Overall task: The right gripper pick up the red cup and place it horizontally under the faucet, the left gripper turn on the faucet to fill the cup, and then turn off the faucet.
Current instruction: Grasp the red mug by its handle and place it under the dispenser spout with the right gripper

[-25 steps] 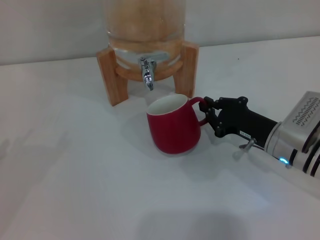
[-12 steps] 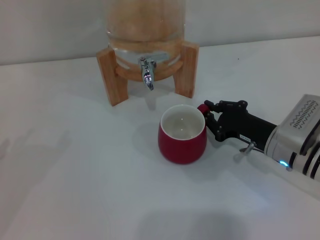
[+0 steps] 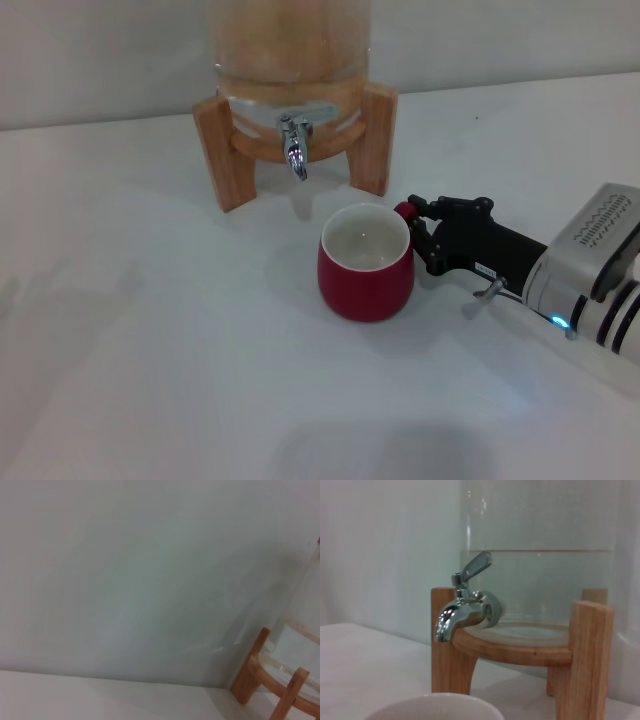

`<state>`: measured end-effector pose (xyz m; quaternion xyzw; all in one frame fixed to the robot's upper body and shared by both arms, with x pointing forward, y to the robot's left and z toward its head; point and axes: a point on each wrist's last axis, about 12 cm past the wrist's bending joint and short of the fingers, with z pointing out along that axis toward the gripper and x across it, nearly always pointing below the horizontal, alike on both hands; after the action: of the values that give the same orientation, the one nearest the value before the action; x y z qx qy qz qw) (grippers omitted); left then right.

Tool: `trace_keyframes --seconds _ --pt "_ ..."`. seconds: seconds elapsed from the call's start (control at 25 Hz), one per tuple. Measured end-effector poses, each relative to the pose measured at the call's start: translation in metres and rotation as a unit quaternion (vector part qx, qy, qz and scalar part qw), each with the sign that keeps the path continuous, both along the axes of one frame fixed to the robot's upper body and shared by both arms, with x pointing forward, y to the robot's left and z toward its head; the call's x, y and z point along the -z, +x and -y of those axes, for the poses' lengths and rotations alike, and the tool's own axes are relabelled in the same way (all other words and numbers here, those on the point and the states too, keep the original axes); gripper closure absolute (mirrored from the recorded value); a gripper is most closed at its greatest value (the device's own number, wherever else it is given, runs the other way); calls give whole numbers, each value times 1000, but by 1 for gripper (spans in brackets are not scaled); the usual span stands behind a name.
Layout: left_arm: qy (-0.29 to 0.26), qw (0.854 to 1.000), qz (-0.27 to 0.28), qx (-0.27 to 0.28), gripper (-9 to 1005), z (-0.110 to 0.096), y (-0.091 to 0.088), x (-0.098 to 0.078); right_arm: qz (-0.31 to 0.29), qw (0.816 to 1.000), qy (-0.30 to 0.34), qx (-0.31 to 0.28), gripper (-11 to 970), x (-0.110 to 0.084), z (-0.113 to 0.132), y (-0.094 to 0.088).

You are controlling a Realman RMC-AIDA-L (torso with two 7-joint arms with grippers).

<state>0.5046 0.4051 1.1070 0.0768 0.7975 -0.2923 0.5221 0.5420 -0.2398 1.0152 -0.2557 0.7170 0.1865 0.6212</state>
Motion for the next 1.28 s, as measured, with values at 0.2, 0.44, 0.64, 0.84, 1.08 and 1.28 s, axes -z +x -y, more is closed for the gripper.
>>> trace_keyframes --seconds 0.2,0.44,0.64,0.84,1.08,1.28 --pt "0 1000 0 0 193 0 0 0 -6 1000 1 1 793 -1 -6 5" --pt "-1 1000 0 0 194 1 0 0 -8 1000 -6 -15 792 -3 -19 10" --pt "-2 1000 0 1 194 1 0 1 -3 1000 -2 -17 792 -7 -27 15" --pt "-3 1000 0 2 193 2 0 1 -3 1000 10 -7 792 -10 -31 18" --pt "-3 1000 0 3 193 2 0 1 -8 1000 6 -5 792 -9 -31 20" --pt "-5 1000 0 4 193 3 -1 1 -15 1000 -1 2 792 -9 -39 24"
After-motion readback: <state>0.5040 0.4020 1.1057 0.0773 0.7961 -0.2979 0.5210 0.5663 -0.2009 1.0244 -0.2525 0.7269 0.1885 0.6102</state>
